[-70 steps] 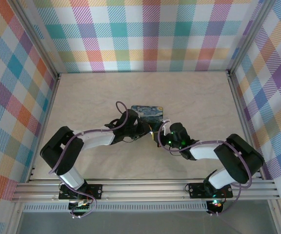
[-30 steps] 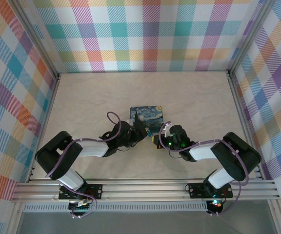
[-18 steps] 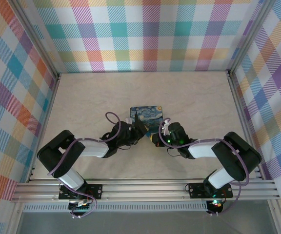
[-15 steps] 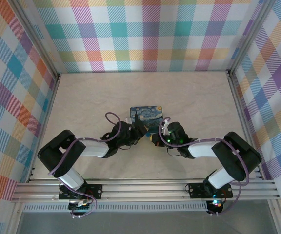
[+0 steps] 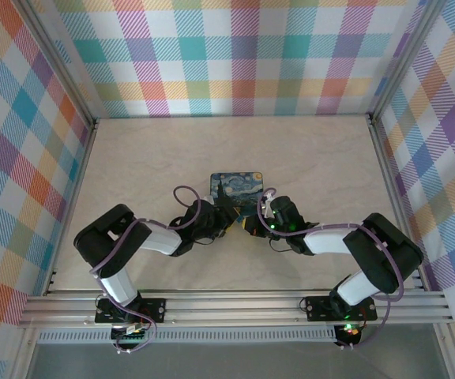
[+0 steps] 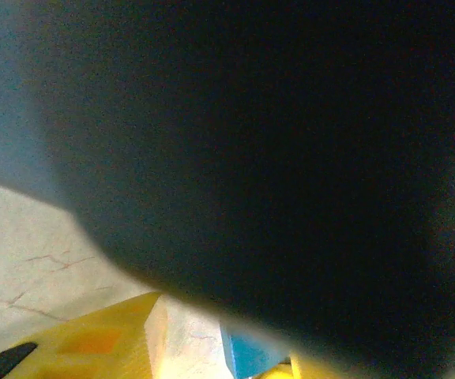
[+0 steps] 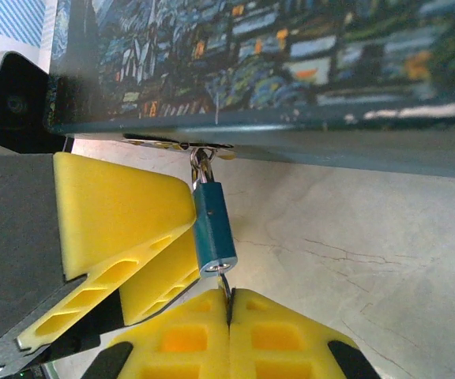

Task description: Unlock the padlock with the key

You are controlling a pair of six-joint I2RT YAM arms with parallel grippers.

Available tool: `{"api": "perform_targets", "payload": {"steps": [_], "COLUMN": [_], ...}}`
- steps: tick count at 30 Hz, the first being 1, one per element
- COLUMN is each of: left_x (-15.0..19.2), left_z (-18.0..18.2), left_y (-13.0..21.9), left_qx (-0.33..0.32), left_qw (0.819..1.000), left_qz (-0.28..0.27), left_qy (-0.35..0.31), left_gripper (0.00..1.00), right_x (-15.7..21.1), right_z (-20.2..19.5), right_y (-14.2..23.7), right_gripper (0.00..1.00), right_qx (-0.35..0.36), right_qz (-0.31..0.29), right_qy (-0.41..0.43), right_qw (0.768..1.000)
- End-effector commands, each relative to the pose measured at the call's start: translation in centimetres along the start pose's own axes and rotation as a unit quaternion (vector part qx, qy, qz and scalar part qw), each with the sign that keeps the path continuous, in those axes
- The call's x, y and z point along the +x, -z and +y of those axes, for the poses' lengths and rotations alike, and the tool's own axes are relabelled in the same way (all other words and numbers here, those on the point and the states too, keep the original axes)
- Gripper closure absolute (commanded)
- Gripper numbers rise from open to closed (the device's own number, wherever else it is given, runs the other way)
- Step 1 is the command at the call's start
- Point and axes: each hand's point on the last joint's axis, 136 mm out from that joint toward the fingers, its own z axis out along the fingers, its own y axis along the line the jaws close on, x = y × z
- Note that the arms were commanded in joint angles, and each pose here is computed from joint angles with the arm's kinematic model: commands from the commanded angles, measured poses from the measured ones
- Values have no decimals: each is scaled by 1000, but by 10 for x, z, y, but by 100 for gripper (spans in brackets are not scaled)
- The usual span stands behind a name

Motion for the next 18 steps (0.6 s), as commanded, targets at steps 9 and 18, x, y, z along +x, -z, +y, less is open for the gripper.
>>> {"api": "perform_targets", "payload": {"steps": [9, 18], "left_x": [7, 8], "left_z": [-14, -15], "left_y": [-13, -16], "left_qx": [37, 39], "left_qw": [999, 999], "left_qz": [2, 4], "left_qy": [10, 7], "left_gripper": [68, 81], "right_x": [-4, -9], "right_z": [19, 20], "right_y": [-2, 1], "right_gripper": [99, 97], "right_qx": [-34, -54], "right_qz": [7, 1], "right_qy": [-21, -50], "right_qw": [999, 997]}}
